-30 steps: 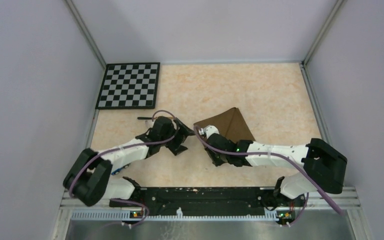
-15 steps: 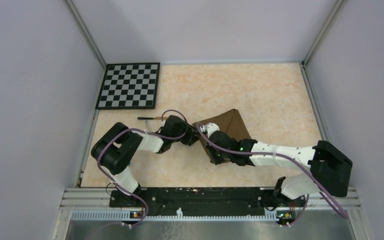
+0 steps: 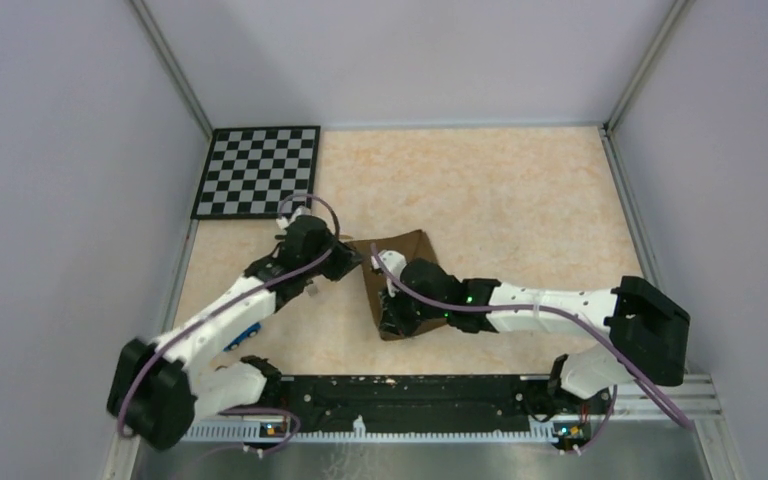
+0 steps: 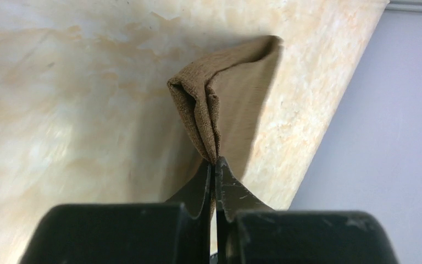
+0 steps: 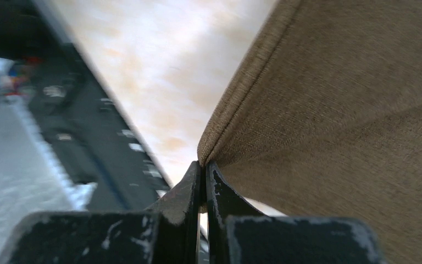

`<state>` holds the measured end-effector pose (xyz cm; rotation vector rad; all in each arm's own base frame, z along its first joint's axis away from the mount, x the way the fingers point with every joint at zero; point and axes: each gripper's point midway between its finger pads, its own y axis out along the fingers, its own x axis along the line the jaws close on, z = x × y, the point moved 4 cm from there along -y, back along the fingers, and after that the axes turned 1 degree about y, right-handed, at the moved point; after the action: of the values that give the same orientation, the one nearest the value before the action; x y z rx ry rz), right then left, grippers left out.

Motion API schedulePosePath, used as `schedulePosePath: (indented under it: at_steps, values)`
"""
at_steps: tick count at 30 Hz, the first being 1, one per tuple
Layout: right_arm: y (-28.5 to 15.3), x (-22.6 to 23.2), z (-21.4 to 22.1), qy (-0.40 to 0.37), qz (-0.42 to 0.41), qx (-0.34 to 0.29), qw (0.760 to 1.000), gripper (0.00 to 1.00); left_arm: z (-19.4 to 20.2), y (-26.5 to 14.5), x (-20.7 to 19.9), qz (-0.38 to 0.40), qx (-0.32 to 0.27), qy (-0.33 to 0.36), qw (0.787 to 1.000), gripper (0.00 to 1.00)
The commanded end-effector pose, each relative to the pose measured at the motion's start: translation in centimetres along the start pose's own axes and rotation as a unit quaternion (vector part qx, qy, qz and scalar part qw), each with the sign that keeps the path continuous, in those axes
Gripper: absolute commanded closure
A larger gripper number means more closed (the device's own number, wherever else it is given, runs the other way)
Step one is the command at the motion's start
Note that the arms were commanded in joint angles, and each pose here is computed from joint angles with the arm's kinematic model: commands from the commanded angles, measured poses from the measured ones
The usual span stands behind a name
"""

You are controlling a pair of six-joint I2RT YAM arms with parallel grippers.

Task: Fold the napkin into a case and place the utensils inside
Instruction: Pick up the upper triangle-folded napkin from the center of the board, then turn over the upper triangle folded napkin at the center of the board.

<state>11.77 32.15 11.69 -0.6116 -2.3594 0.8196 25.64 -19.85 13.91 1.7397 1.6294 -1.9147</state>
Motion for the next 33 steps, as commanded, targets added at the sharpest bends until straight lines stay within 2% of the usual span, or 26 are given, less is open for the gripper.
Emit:
schedulePosePath:
  at_steps: [1, 4, 6, 9, 12, 16, 19, 21, 23, 27, 28, 29, 32, 33]
  values:
    - [-2.8, 11.1, -3.8, -0.001, -0.283, -0.021, 0.959, 1.0, -4.8, -10.0, -1.4, -0.068, -0.13, 0.064, 0.987, 1.0]
    - [-5.5, 14.4, -5.8, 0.012, -0.395, -0.046, 0.917, 1.0, -6.0, -14.9, -2.9, -0.076, -0.164, 0.067, 0.981, 1.0]
    - [-6.4, 14.7, -5.8, 0.028, -0.432, -0.046, 0.9, 1.0, -6.5, -15.8, -3.9, -0.086, -0.172, 0.063, 0.979, 1.0]
    - [-6.6, 12.2, -4.7, 0.087, -0.461, -0.041, 0.882, 1.0, -6.6, -13.4, -5.2, -0.091, -0.163, 0.068, 0.98, 1.0]
    - [-6.5, 7.7, -2.7, 0.151, -0.446, -0.044, 0.881, 1.0, -5.7, -7.9, -6.8, -0.102, -0.147, 0.1, 0.979, 1.0]
    - [-5.4, 0.3, 1.6, 0.229, -0.365, -0.031, 0.902, 1.0, -2.8, 0.8, -9.1, -0.119, -0.099, 0.149, 0.977, 1.0]
    - [-4.7, -4.6, 5.2, 0.281, -0.278, 0.001, 0.919, 1.0, -0.5, 6.5, -10.3, -0.139, -0.081, 0.193, 0.968, 1.0]
    - [-4.2, -7.2, 7.7, 0.3, -0.196, 0.044, 0.932, 1.0, 0.9, 9.8, -10.4, -0.156, -0.065, 0.213, 0.962, 1.0]
    - [-4.2, -8.8, 8.7, 0.306, -0.14, 0.065, 0.94, 1.0, 2.3, 12.6, -10.3, -0.166, -0.045, 0.225, 0.959, 1.0]
    - [-4.7, -10.8, 8.6, 0.323, -0.034, 0.06, 0.944, 0.99, 4.6, 16.8, -9.3, -0.148, 0.005, 0.252, 0.956, 1.0]
    - [-5.0, -11.6, 8.6, 0.326, 0.007, 0.059, 0.944, 0.95, 5.0, 17.2, -9.3, -0.138, 0.017, 0.262, 0.955, 0.98]
    - [-5.4, -12.5, 8.5, 0.328, 0.05, 0.053, 0.942, 0.92, 5.3, 17.5, -9.6, -0.123, 0.029, 0.272, 0.954, 0.92]
    - [-7.0, -14.3, 7.6, 0.34, 0.14, 0.025, 0.93, 0.78, 6.1, 16.3, -12.0, -0.046, 0.057, 0.303, 0.95, 0.55]
    - [-7.8, -14.8, 7.1, 0.341, 0.166, 0.007, 0.925, 0.73, 6.3, 15.5, -12.6, -0.013, 0.065, 0.311, 0.948, 0.47]
